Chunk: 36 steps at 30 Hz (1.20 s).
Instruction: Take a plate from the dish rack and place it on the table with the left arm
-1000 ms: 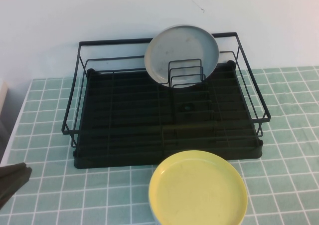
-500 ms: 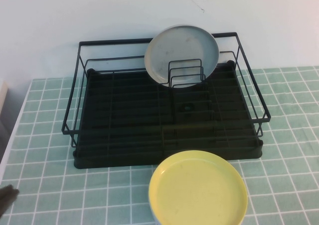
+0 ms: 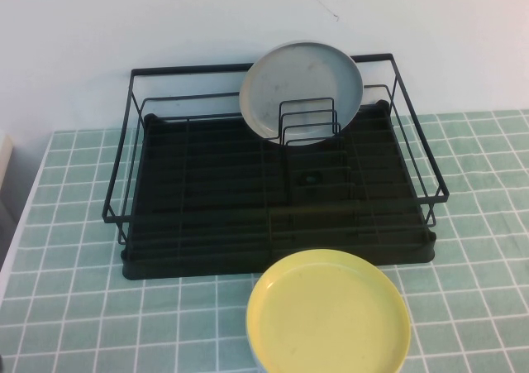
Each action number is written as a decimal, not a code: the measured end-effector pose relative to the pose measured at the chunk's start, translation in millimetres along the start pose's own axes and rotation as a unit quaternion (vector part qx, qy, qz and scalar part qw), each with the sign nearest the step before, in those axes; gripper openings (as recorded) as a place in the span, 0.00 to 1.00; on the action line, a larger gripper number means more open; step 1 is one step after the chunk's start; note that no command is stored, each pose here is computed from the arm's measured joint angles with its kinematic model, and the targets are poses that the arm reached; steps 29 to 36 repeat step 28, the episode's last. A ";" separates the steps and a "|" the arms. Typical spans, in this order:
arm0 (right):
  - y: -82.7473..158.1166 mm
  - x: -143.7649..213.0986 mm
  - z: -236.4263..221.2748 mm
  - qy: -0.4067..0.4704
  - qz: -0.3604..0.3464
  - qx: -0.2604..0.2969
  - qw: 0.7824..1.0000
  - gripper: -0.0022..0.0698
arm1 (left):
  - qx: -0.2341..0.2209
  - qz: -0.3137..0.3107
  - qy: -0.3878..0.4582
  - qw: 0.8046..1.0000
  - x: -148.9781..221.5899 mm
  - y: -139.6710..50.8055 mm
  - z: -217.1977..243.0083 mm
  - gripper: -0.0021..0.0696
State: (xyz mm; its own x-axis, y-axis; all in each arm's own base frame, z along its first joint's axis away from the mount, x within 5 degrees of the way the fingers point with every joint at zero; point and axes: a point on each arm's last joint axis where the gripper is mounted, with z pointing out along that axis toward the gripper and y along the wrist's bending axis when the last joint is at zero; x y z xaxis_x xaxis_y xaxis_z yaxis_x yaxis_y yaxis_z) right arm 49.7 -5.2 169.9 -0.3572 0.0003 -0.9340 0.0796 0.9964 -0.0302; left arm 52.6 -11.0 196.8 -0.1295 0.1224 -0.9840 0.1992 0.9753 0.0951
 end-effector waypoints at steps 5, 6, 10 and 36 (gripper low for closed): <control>0.0 0.0 0.0 0.000 0.000 0.000 1.000 0.03 | 0.001 -0.054 0.049 0.997 19.3 -1.8 3.2 0.03; 0.0 0.0 0.0 0.000 0.000 0.000 1.000 0.03 | 0.001 -0.059 0.054 0.997 20.4 -2.0 2.9 0.03; 0.0 0.0 0.0 0.000 0.000 0.000 1.000 0.03 | 0.000 -0.067 0.060 0.996 21.0 -1.9 2.7 0.03; 0.0 0.0 0.0 0.000 0.000 0.000 1.000 0.03 | 0.000 -0.068 0.063 0.996 21.1 -2.0 2.5 0.03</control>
